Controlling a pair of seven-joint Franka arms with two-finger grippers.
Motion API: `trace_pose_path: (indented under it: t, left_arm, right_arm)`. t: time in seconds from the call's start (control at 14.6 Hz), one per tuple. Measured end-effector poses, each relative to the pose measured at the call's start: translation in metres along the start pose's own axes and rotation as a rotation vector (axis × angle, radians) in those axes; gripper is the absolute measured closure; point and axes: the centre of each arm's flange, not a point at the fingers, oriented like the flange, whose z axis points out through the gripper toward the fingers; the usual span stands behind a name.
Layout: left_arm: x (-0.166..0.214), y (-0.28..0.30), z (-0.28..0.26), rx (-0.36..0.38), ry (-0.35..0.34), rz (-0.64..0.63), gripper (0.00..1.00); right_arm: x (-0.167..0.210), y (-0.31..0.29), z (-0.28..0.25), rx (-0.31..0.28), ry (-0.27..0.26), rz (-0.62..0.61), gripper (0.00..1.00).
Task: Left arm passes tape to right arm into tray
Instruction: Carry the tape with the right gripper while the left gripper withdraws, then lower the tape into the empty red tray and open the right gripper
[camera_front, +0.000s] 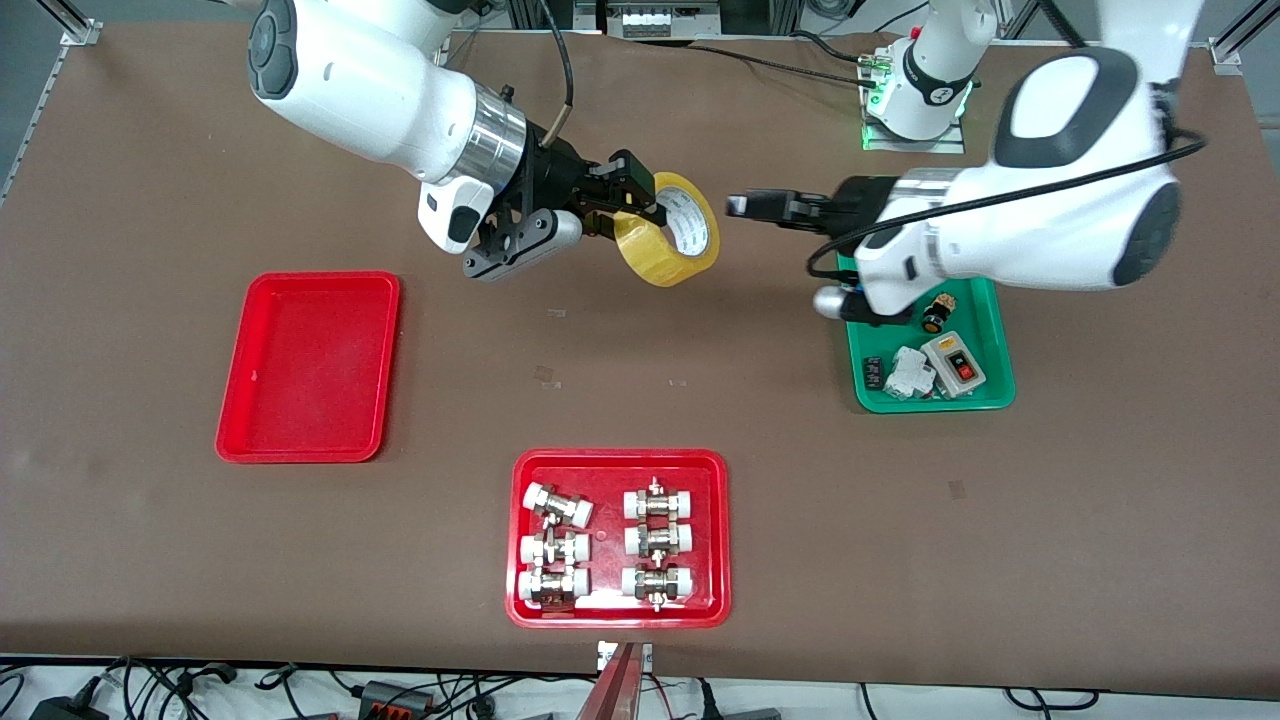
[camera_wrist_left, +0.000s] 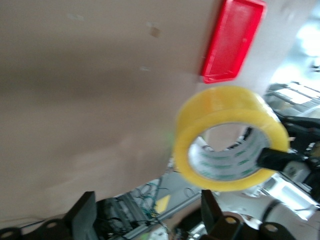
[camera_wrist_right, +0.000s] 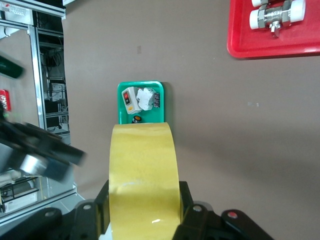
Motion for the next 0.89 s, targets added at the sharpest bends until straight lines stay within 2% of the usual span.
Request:
trace_pose_path:
  t: [0.21,0.48,0.69,0.89]
  left_arm:
    - [-0.022,-0.03,-0.057,0.163,0.046,-0.022,0.0]
    - [-0.037,-0.089,-0.116,0.367,0.113,0.06,0.0]
    - [-0.04,-0.102,-0.129,0.505,0.139,0.112,0.0]
    - [-0.041,-0.1,-0.13,0.558,0.154,0.134,0.0]
  right_arm:
    - [0.029,0.057,-0.005,-0.042,-0.011,0.077,0.46]
    - [0.086,0.212,-0.056,-0.093,-0.089,0.228,0.46]
    - [0.105,0.338,-0.093,-0.074,-0.148,0.286,0.46]
    - [0.105,0.456,-0.11,-0.019,-0.191,0.236,0.46]
